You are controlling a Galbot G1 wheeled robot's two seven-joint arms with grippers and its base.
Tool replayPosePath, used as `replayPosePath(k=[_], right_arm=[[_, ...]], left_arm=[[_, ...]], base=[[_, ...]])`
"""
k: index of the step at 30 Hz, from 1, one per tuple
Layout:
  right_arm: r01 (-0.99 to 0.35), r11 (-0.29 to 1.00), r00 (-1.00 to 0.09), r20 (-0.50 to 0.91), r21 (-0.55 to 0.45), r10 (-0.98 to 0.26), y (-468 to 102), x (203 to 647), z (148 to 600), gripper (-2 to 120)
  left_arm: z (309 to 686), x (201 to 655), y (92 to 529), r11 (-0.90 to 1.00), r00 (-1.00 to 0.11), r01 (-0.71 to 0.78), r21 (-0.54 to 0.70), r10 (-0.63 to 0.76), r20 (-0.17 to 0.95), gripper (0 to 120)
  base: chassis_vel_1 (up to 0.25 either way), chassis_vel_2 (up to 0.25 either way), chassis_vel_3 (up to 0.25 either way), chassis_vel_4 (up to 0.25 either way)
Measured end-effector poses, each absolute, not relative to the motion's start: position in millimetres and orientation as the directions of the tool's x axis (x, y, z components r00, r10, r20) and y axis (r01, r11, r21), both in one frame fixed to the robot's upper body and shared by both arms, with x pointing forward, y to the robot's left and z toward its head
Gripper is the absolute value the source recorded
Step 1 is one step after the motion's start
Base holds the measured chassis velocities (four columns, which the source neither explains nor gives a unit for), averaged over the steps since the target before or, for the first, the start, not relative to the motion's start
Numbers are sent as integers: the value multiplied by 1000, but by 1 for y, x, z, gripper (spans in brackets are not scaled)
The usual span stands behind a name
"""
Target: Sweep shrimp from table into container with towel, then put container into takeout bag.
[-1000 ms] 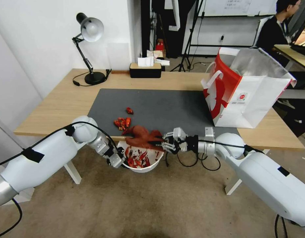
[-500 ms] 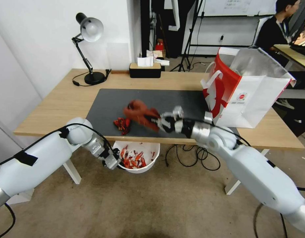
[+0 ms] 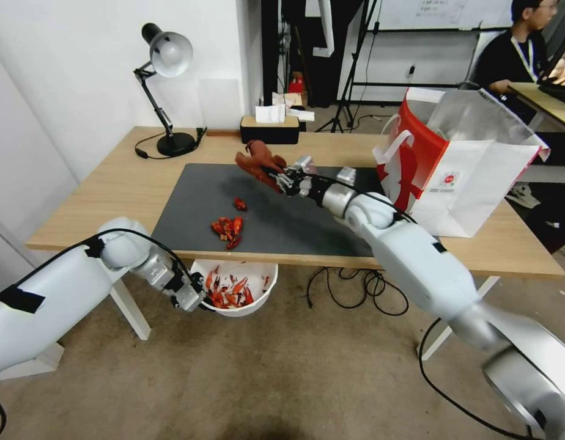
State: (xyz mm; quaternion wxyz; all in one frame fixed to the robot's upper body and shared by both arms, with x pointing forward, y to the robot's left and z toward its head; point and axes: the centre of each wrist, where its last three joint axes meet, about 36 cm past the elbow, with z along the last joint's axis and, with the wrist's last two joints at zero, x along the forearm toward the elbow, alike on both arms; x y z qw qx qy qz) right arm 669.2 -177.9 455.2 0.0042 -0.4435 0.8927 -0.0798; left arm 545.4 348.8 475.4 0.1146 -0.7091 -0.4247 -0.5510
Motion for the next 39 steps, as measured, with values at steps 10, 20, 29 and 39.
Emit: replayPosePath(k=[10,20,29,39], right_arm=[[-825,528,-561,189,-201,-806,-152,714,455,6],[-862,471,-505,261,-186,-823,-137,721,438,6],[-905,389,-424,284,-174,-860,-132,720,434,6],[-944,288,-324,287,-160,-902,-130,719,427,6]], left_arm=[[472,535,367,-592,25,747,302,479,878,0],[470,534,367,-588,24,749,305,485,874,0],[472,539,365,-586,16,746,316,490,872,0],[477,543,364,-586,6,743,324,490,872,0]], base=[[0,0,0,0],[0,0,0,0],[0,0,0,0],[0,0,0,0]])
